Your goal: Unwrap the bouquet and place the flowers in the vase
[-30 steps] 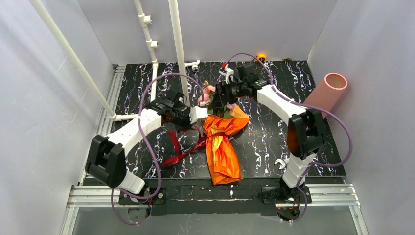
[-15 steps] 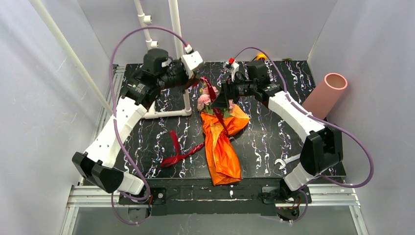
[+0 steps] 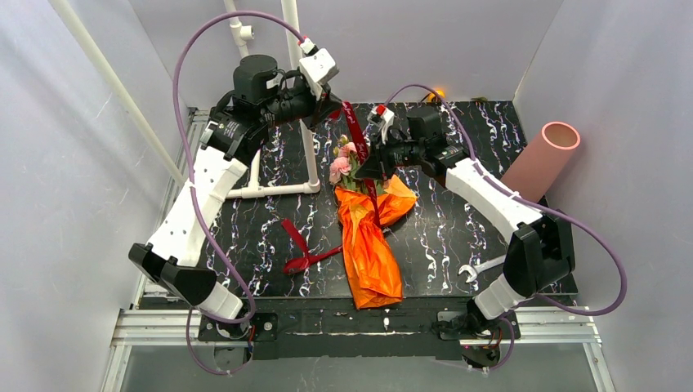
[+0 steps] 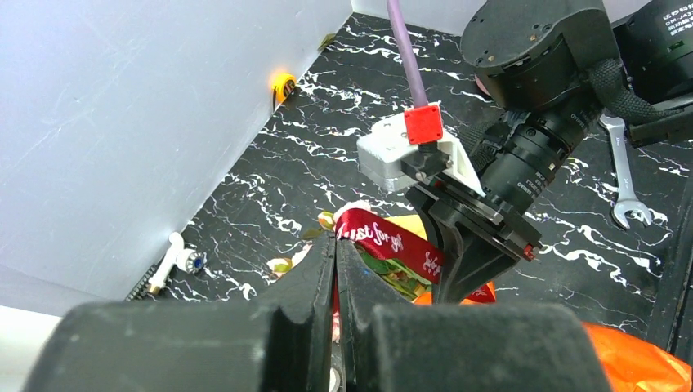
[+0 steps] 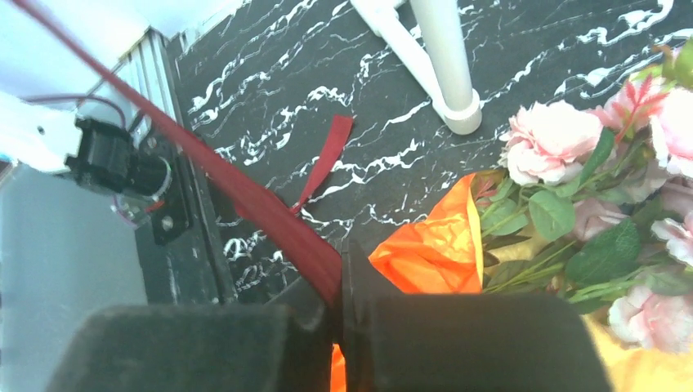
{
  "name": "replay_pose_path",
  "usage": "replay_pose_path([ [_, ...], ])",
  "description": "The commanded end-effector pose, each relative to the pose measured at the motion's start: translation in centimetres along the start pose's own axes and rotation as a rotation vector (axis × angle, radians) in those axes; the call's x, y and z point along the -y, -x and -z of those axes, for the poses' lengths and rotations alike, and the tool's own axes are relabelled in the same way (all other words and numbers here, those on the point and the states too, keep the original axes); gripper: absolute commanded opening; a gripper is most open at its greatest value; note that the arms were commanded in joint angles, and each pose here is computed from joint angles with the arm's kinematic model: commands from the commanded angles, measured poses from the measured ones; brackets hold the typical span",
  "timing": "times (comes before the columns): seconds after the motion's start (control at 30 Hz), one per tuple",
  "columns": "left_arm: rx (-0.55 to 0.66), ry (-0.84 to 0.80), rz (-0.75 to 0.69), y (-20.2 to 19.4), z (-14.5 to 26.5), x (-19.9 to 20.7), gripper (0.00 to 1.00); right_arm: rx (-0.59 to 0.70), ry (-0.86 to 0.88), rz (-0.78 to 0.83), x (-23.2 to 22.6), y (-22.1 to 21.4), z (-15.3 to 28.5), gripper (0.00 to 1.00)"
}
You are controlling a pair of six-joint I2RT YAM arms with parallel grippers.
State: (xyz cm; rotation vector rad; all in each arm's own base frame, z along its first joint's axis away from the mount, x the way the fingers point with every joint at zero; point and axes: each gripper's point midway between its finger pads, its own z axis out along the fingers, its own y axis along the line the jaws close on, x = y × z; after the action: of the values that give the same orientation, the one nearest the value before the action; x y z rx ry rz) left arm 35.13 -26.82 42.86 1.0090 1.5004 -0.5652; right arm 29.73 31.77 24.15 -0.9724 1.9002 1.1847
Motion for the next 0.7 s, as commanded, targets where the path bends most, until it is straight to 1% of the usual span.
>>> replay_pose_path([
  [0.0, 0.036, 0.024, 0.029, 1.4, 1.0, -0.6, 0.0, 0.072, -0.059, 0.066, 0.3, 3.2, 0.7, 0.01],
  [0.1, 0.021, 0.007, 0.048, 0.0, 1.0, -0.2, 0.0, 0.143, -0.087, 0.083, 0.0, 6.6, 1.8, 0.01],
  [0.13, 0.015, -0.006, 0.047, -0.8, 1.0, 0.3, 0.15, 0.176, -0.093, 0.084, -0.2, 8.0, 2.4, 0.01],
  [0.2, 0.015, -0.018, 0.045, -2.3, 1.1, 1.0, 0.6, 0.244, -0.112, 0.087, -0.3, 10.9, 3.6, 0.01],
  [0.23, 0.009, -0.026, 0.039, -3.2, 1.2, 1.4, 0.71, 0.278, -0.121, 0.091, -0.4, 12.4, 4.2, 0.01],
  [0.3, 0.002, -0.033, 0.034, -4.8, 1.3, 2.1, 0.85, 0.344, -0.139, 0.098, -0.3, 15.2, 5.7, 0.01],
  [0.33, 0.0, -0.034, 0.029, -5.6, 1.3, 2.3, 0.96, 0.378, -0.145, 0.096, -0.4, 16.6, 6.4, 0.01],
  [0.37, 0.0, -0.049, 0.02, -6.2, 1.4, 2.8, 0.98, 0.411, -0.153, 0.102, -0.5, 17.9, 7.2, 0.01],
  [0.53, -0.028, -0.169, -0.057, -9.6, 0.6, 6.3, 0.98, 0.566, -0.153, 0.12, -1.7, 24.1, 10.7, 0.01],
  [0.67, -0.018, -0.237, -0.071, -10.7, -1.5, 8.6, 0.98, 0.641, -0.139, 0.125, -3.0, 27.2, 12.4, 0.01],
])
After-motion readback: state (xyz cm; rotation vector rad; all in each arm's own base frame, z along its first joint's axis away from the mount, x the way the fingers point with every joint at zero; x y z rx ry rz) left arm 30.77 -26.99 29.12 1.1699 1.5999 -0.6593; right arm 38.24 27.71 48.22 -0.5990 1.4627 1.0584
